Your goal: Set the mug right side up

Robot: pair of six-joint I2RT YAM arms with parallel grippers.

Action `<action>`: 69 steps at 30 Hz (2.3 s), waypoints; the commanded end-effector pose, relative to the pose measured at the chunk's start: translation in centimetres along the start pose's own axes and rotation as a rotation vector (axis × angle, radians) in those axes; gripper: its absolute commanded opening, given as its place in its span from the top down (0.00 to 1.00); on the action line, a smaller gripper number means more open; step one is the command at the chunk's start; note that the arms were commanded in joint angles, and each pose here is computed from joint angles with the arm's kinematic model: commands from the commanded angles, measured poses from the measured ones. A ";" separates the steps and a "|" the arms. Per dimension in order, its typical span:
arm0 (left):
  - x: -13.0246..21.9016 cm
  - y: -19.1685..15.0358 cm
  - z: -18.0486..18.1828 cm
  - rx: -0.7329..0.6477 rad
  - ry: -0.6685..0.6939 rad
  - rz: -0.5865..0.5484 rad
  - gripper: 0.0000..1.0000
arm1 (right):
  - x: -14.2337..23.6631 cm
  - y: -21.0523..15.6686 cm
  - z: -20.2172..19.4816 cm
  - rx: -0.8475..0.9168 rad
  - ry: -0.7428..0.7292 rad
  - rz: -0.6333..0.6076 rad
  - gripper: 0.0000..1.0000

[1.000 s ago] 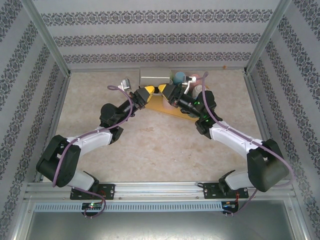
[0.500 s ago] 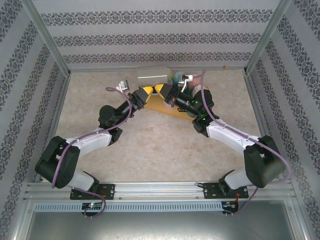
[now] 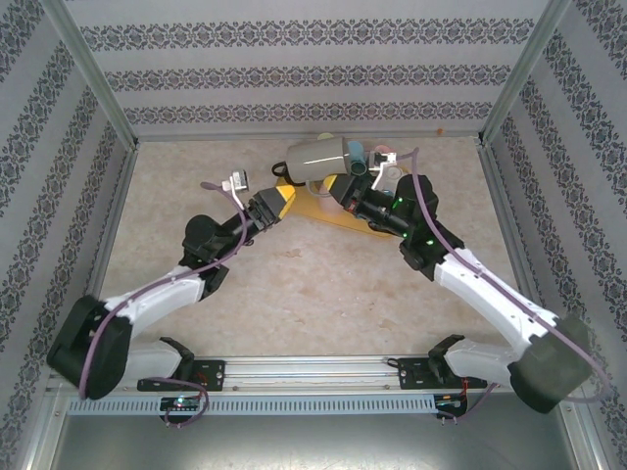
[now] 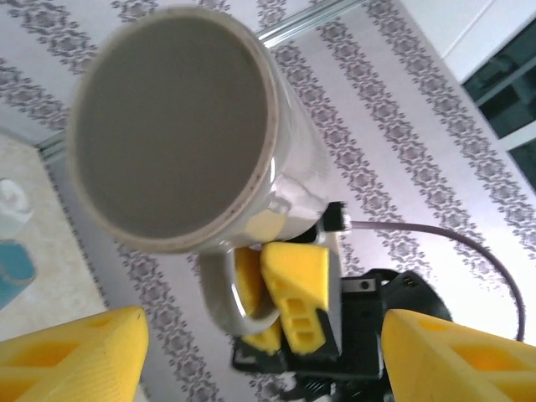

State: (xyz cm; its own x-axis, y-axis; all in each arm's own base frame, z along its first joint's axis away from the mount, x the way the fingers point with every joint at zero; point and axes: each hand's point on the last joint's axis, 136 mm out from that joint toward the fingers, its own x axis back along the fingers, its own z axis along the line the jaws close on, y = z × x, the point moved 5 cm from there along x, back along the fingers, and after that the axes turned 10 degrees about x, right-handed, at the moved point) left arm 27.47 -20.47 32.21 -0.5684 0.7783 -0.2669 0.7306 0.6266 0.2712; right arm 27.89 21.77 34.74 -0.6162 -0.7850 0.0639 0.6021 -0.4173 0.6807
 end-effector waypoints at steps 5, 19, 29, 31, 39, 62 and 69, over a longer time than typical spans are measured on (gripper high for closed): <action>8.1 1.5 1.3 -0.370 0.790 -0.075 0.25 | 2.7 0.3 4.4 0.510 -0.235 0.099 1.00; 18.6 5.8 -7.8 -0.871 1.037 -0.528 0.22 | -8.2 -8.8 2.8 0.694 -0.482 0.433 1.00; 19.5 4.5 -5.6 -0.898 0.991 -0.504 0.23 | -18.1 -13.6 -0.2 0.727 -0.579 0.555 1.00; 19.5 4.5 -5.6 -0.910 0.994 -0.503 0.23 | -19.2 -14.2 -0.8 0.717 -0.593 0.569 1.00; 19.9 4.4 -5.9 -0.925 0.989 -0.527 0.23 | -21.5 -16.4 -3.8 0.582 -0.676 0.575 1.00; 19.7 4.2 -5.7 -0.949 0.982 -0.521 0.22 | -21.0 -19.0 -7.2 0.460 -0.950 0.587 1.00; 19.6 4.2 -5.7 -0.953 0.982 -0.518 0.22 | -20.9 -19.6 -7.1 0.422 -0.918 0.599 0.82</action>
State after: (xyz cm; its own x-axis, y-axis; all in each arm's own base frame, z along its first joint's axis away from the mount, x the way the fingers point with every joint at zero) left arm 17.26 -2.32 32.83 -0.9892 -0.0673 0.1300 0.1012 0.3276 0.9394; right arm 32.70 42.47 13.17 -0.5008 -0.0546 0.8638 0.8252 0.2710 0.4956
